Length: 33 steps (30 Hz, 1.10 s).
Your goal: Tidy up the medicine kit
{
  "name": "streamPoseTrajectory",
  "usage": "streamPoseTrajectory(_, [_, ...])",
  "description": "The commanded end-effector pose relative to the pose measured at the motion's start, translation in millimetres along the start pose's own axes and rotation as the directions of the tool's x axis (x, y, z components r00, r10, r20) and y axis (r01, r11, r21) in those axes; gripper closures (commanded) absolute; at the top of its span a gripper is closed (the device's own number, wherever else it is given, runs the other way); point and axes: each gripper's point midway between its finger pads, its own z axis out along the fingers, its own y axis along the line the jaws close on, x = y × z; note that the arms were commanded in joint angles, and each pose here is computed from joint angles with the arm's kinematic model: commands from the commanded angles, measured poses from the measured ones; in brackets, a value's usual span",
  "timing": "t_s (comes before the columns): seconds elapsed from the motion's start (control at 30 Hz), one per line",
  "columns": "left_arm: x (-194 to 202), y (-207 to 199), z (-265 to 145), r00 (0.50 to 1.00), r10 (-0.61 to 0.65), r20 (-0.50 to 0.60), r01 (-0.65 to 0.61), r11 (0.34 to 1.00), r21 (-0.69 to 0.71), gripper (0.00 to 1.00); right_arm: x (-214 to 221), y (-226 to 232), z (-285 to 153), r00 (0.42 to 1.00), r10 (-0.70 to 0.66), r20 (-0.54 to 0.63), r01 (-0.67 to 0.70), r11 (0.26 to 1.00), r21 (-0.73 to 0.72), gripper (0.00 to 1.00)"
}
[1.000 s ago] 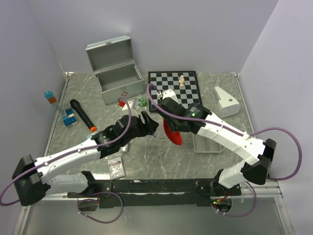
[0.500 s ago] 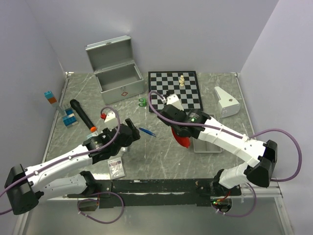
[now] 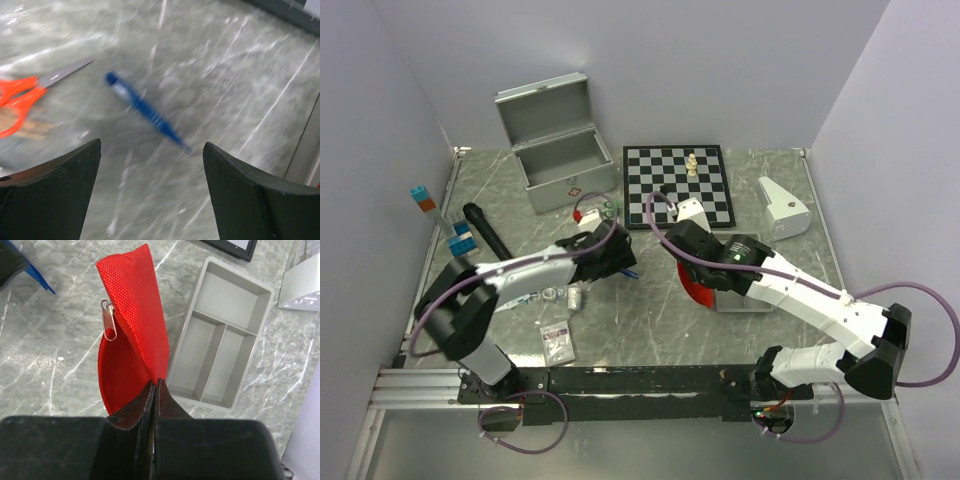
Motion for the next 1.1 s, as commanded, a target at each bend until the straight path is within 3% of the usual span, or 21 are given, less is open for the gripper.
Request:
streamPoseTrajectory(0.0, [-13.0, -31.2, 10.3, 0.995, -0.097, -0.020, 0.097, 0.995, -0.027, 0.14, -7.2, -3.5, -5.0, 0.997, 0.053, 0.053, -0.051, 0.998, -0.027, 1.00])
streamPoseTrajectory(0.3, [-7.9, -5.1, 40.6, 0.989, -0.146, -0.030, 0.128, 0.933, -0.337, 0.23, -10.3, -2.7, -9.2, 0.993, 0.084, 0.082, -0.077, 0.994, -0.078, 1.00])
streamPoseTrajectory(0.57, [3.9, 3.8, 40.0, 0.981, -0.185, -0.060, 0.152, 0.919, -0.363, 0.27, -10.5, -3.0, -12.0, 0.990, 0.102, 0.099, -0.092, 0.990, -0.102, 1.00])
streamPoseTrajectory(0.8, [11.0, 13.0, 53.1, 0.977, -0.189, -0.095, 0.142, 0.918, -0.371, 0.55, -8.3, -3.3, -15.6, 0.988, 0.119, 0.100, -0.107, 0.987, -0.118, 1.00])
streamPoseTrajectory(1.0, [12.7, 13.0, 57.3, 0.978, -0.172, -0.117, 0.121, 0.927, -0.355, 0.72, -5.9, -2.2, -14.8, 0.988, 0.125, 0.091, -0.114, 0.986, -0.120, 1.00])
streamPoseTrajectory(1.07, [11.9, 11.2, 57.0, 0.979, -0.167, -0.120, 0.117, 0.933, -0.340, 0.83, -6.1, -1.5, -14.9, 0.988, 0.127, 0.090, -0.115, 0.986, -0.123, 1.00])
